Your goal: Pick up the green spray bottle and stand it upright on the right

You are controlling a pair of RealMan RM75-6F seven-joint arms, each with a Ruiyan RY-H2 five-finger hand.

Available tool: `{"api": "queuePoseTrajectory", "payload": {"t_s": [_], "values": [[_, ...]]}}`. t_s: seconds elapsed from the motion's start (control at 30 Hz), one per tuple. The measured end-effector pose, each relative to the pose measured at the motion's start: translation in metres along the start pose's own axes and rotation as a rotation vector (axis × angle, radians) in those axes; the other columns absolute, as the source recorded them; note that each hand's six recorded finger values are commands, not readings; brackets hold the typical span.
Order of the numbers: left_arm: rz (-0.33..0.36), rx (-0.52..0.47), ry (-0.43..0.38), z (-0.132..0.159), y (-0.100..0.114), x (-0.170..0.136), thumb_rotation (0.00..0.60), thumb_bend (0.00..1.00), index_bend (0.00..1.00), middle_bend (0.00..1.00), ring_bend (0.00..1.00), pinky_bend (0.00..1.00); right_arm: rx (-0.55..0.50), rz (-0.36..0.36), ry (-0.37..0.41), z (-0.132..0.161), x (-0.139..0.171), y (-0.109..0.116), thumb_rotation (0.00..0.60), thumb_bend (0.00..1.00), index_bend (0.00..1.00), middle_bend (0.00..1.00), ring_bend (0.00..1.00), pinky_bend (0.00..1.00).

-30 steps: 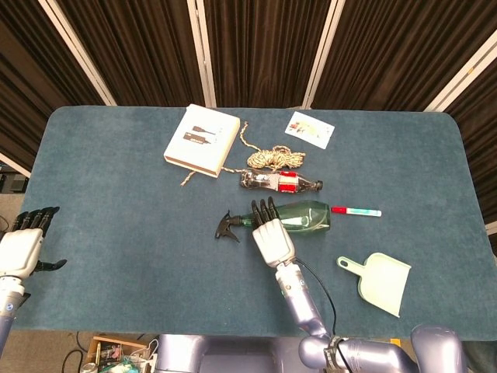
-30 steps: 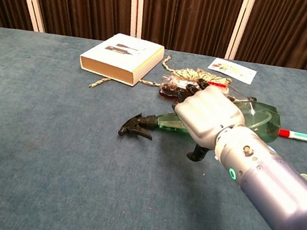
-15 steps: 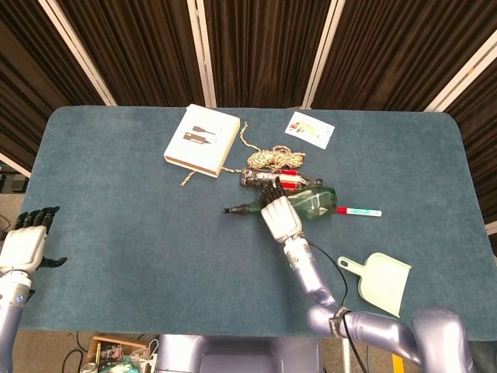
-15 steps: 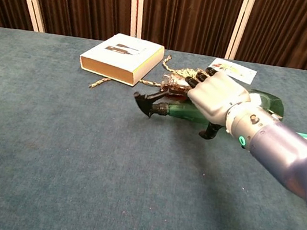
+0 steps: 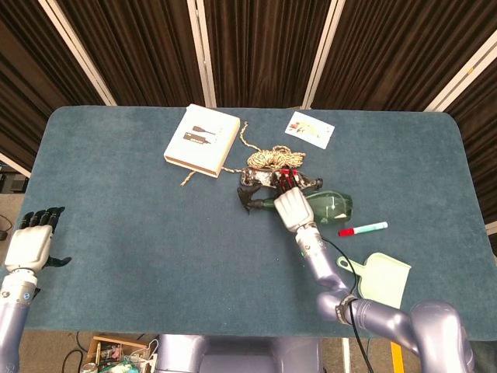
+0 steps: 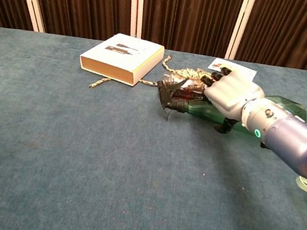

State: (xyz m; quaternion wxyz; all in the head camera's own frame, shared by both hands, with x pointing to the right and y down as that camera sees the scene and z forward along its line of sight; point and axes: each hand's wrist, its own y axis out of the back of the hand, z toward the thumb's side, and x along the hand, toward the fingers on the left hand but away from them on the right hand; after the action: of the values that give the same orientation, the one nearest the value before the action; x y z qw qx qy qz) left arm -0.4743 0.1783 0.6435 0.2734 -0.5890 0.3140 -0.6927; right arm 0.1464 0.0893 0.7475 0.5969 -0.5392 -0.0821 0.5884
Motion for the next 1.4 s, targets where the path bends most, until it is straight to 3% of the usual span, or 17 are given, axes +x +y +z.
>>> {"api": "queuePoseTrajectory", "payload": {"t_s": [0.37,0.5,0.7,1.03,1.2,1.4], "values": [[0.004,-0.011,-0.034,0.008,0.002,-0.002,0.600,0.03,0.06,0.06,0.04,0.00,-0.010,-0.182,-0.078,-0.023,0.006,0.032,0.600,0.57,0.89,0.10,0.00,0.11],[0.013,-0.020,-0.053,0.011,0.006,-0.006,0.600,0.03,0.06,0.06,0.04,0.00,-0.068,-0.242,-0.090,-0.029,0.014,0.051,0.600,0.57,0.89,0.10,0.00,0.11],[0.020,-0.032,-0.075,0.012,0.008,-0.011,0.600,0.03,0.06,0.06,0.04,0.00,-0.288,-0.364,-0.119,-0.049,0.030,0.091,0.600,0.56,0.89,0.10,0.00,0.11],[0.026,-0.052,-0.094,0.010,0.012,-0.016,0.600,0.03,0.06,0.06,0.04,0.00,-0.819,-0.557,-0.188,-0.113,0.054,0.145,0.600,0.56,0.89,0.09,0.00,0.11],[0.018,-0.049,-0.104,0.010,0.011,-0.016,0.600,0.03,0.06,0.06,0.04,0.00,-1.048,-0.595,-0.209,-0.136,0.067,0.143,0.600,0.56,0.88,0.09,0.00,0.10],[0.013,-0.045,-0.112,0.012,0.009,-0.016,0.600,0.03,0.06,0.06,0.04,0.00,-1.291,-0.620,-0.245,-0.156,0.085,0.123,0.600,0.57,0.87,0.08,0.00,0.09]]}}
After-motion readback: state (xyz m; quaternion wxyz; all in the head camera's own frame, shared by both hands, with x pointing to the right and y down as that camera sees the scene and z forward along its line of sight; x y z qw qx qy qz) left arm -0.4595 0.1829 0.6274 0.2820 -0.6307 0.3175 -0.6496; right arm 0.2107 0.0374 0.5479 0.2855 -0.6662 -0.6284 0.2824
